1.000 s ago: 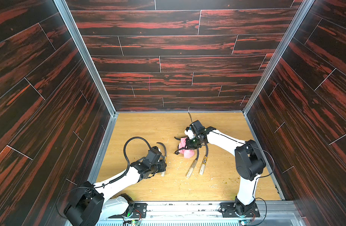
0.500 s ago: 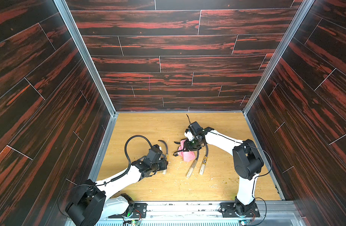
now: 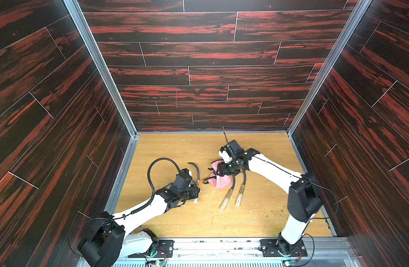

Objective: Wipe small sickles with rags
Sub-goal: Place the rag at the center of the board, then adjust the small sickle.

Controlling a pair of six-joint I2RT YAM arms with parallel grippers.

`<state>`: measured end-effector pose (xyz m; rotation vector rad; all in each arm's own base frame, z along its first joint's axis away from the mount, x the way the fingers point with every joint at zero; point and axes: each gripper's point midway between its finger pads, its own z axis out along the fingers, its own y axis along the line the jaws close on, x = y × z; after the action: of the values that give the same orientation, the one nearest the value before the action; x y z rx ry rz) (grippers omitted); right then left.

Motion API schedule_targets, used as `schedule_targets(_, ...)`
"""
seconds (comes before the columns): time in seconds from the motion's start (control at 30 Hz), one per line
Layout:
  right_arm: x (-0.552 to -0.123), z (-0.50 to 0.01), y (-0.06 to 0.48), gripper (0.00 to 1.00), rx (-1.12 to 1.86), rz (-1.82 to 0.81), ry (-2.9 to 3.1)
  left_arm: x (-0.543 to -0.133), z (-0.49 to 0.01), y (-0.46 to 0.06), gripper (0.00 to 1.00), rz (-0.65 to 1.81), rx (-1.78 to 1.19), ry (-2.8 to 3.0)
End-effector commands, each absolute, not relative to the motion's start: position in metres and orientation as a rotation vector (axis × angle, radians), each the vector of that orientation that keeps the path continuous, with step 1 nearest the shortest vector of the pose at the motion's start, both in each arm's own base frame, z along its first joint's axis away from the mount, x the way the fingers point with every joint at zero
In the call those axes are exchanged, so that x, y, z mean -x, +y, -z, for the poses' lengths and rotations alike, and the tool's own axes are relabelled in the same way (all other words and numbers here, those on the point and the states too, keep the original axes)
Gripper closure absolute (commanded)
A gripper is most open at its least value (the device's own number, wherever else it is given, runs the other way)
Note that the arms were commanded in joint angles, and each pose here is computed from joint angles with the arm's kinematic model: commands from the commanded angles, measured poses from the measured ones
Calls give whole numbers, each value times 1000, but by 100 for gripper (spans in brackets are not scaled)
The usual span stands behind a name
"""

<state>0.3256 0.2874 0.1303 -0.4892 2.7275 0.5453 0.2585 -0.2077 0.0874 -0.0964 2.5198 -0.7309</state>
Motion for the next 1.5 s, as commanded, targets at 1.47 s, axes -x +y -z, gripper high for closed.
schedule_targets(1.47,-282,-191,349,44,572,-876,2578,-274,-152,-225,100,939,93,2256)
